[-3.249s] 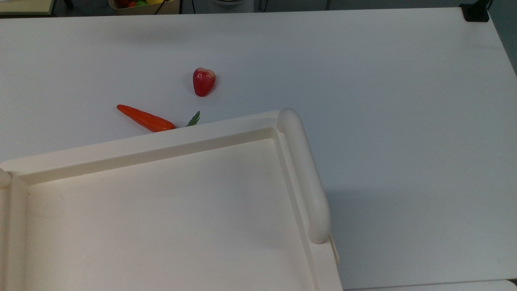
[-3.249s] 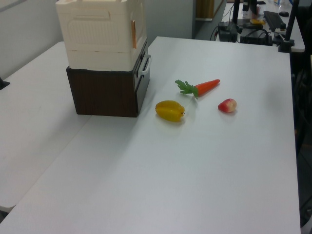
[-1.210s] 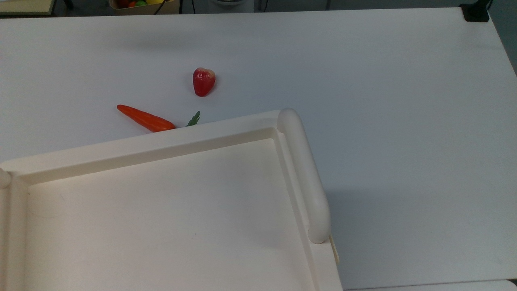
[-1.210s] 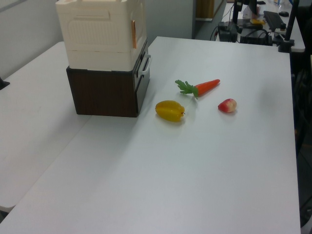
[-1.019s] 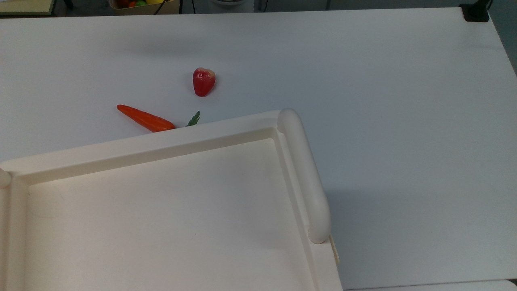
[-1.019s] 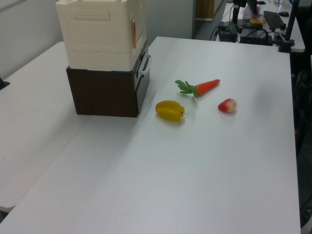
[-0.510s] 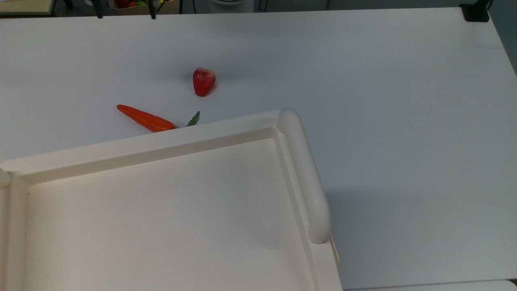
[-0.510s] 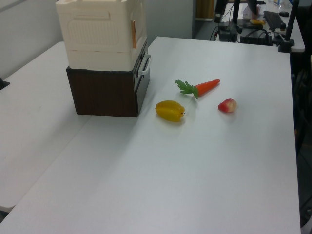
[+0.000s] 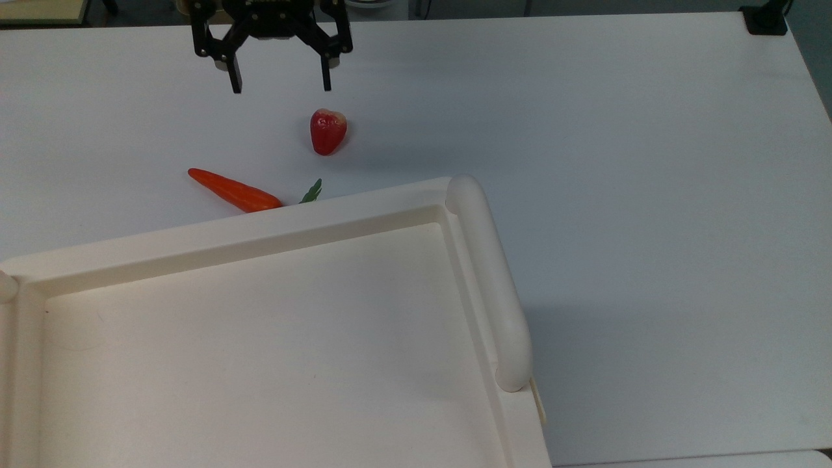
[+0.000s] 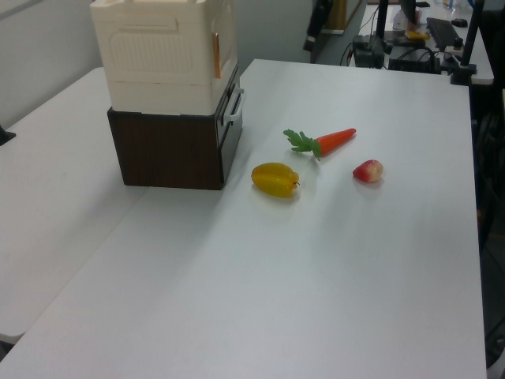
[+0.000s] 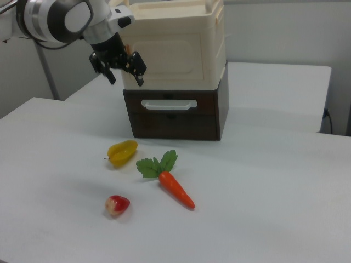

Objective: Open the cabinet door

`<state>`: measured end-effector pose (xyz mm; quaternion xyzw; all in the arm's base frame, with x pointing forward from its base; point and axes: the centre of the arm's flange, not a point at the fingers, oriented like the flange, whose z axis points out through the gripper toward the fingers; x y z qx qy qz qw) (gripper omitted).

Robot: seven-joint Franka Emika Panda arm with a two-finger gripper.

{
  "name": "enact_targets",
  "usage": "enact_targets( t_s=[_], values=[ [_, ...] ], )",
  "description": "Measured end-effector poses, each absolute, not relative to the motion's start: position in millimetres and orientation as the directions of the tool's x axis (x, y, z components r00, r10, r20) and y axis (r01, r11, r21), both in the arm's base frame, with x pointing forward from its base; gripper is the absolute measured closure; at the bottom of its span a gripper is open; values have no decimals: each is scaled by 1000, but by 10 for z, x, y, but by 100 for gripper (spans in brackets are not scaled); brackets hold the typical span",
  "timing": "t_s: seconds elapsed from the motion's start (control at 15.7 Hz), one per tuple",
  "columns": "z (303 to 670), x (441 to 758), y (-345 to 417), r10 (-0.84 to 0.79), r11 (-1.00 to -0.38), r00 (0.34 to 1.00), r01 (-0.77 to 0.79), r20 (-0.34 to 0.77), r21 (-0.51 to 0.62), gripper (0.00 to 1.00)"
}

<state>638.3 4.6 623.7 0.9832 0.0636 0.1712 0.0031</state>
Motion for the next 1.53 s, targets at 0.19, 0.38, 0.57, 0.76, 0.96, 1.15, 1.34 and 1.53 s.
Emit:
enact_targets(
  t_s=[0.19,0.38,0.57,0.76,0.96,1.15,1.34,1.53],
  values=[
    [6293,6486,213,35,-998,906,52,421,-29,0],
    [6269,6646,436,25,-997,854,57,519,-45,0],
    [6119,6811,670,45,-996,814,85,579,-42,0],
    [6081,6935,911,68,-993,780,116,621,-36,0],
    [6047,7090,1053,77,-991,738,131,670,-30,1],
    [5899,7250,1208,87,-990,692,143,716,-18,11],
    [5824,7347,1335,89,-990,670,143,737,-12,45],
    [5848,7389,1260,83,-992,663,126,744,-1,74]
  ],
)
